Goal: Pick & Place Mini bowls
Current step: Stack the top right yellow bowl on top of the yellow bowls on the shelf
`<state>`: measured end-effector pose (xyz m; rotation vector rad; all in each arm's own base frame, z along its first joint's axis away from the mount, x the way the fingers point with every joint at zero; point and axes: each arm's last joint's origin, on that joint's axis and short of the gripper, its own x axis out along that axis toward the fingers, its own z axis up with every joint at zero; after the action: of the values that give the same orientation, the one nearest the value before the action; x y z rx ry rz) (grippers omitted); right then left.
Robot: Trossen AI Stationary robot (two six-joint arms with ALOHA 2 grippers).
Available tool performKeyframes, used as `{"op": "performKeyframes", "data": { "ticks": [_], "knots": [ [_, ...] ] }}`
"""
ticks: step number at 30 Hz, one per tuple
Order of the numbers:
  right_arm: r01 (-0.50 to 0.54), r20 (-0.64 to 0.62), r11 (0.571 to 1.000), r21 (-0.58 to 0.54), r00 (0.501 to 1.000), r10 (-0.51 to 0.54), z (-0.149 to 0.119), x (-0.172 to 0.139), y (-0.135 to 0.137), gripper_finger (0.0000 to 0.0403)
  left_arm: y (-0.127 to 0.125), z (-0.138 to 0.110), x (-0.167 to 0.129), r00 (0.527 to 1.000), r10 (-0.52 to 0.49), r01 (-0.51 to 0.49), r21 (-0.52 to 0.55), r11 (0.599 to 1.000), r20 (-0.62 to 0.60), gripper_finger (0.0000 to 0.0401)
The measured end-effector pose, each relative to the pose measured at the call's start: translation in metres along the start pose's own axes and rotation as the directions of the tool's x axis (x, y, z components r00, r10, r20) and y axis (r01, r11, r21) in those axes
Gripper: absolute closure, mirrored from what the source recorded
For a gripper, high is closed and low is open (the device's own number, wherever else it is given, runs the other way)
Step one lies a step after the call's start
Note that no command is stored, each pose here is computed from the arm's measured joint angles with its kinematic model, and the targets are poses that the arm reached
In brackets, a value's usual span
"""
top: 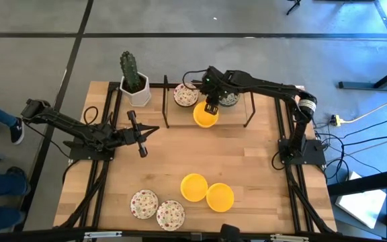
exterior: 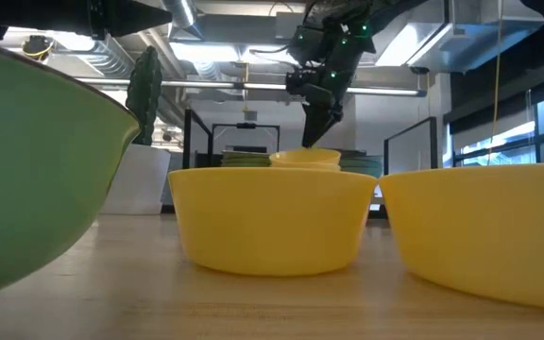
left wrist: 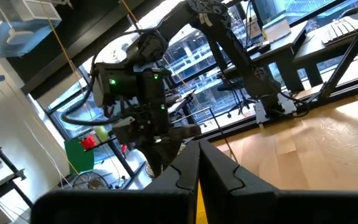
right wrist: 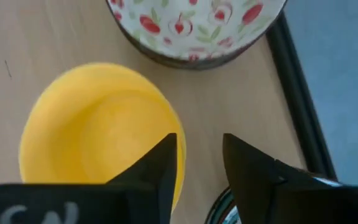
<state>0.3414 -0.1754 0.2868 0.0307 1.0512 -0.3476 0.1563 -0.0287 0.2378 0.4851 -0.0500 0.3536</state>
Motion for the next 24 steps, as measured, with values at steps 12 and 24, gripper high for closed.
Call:
{"op": "performKeyframes", "data": {
  "ticks": [12,24],
  "knots": [
    [0.122,0.008,0.992,0.015,0.992,-0.122,0.011,-0.015,-0.002,0.0307,0.000,-0.001,0.000,1.000,-0.003,0.003,-0.011,1.000,-0.005,0.0397],
    [0.094,-0.001,0.994,-0.058,0.996,-0.094,0.013,-0.016,0.021,0.0399,-0.001,-0.001,0.000,1.000,-0.007,0.007,0.009,1.000,-0.011,0.0397]
  ]
}}
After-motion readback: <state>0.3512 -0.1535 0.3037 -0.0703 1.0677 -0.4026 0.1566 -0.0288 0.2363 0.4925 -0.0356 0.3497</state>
